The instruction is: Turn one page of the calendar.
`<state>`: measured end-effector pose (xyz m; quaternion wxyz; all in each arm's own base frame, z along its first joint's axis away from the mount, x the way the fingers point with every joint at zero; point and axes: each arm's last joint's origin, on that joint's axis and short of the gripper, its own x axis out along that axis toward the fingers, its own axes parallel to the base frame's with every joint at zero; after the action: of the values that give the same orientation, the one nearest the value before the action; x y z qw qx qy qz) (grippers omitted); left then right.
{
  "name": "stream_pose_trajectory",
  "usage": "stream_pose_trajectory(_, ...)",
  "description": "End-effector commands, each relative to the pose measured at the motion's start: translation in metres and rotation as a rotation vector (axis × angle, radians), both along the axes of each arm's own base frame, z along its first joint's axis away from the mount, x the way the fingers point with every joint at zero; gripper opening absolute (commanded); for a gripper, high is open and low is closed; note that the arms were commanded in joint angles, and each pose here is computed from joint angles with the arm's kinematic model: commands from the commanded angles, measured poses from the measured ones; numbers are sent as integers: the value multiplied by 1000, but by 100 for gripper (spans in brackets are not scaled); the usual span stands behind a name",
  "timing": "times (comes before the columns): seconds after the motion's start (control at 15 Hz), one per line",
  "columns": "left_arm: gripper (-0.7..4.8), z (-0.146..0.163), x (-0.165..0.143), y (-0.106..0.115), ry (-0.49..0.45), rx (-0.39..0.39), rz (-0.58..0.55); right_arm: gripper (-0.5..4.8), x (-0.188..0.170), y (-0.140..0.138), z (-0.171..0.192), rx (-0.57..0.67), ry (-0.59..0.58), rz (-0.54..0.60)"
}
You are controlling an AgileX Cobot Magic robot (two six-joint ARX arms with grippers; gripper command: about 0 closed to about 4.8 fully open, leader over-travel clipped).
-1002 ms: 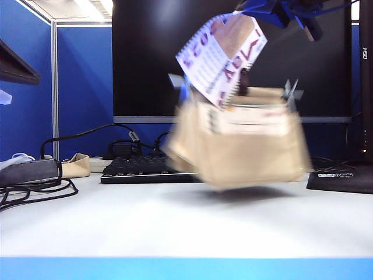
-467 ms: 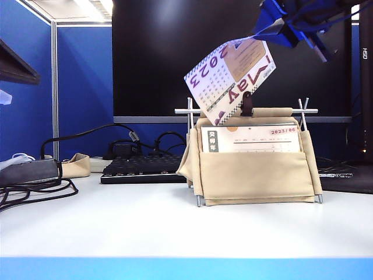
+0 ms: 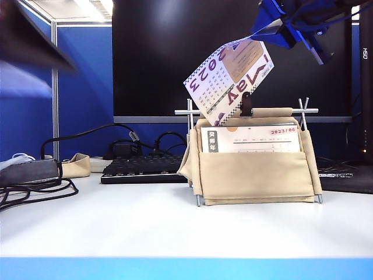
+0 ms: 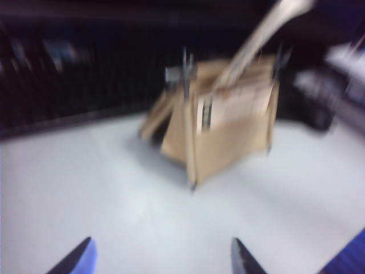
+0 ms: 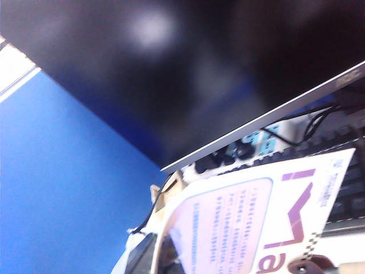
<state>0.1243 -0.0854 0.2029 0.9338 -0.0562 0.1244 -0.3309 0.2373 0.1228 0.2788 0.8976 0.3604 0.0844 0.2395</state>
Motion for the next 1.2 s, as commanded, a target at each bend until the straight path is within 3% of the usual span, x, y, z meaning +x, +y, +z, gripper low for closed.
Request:
stream_pose_trajectory(0.07,479,13,35,-27,-11,71,-117,-2,-1,1,7,23,-39,43)
stream_pose_trajectory(0.27,479,36,76,-65,-24,61,-188,-2,-2,2,7,20,-37,78)
stream_pose_trajectory(0.47,479,45,88,-93,-48,99,-311,-2,-2,3,5,6,-29,94)
stream_pose_trajectory(0.67,479,40,92,-106,-37,114,-327,-2,-2,3,5,6,-30,94)
stream_pose_trajectory(0.93,456,34,98,-110,-105,178,-311,-2,-2,3,5,6,-29,99)
stream_pose_trajectory(1.14,456,34,102,-113,-150,161,-281,-2,-2,3,5,5,-30,120)
stream_pose_trajectory(1.2,385,34,103,-113,-177,169,-285,-2,-2,3,5,5,-29,122)
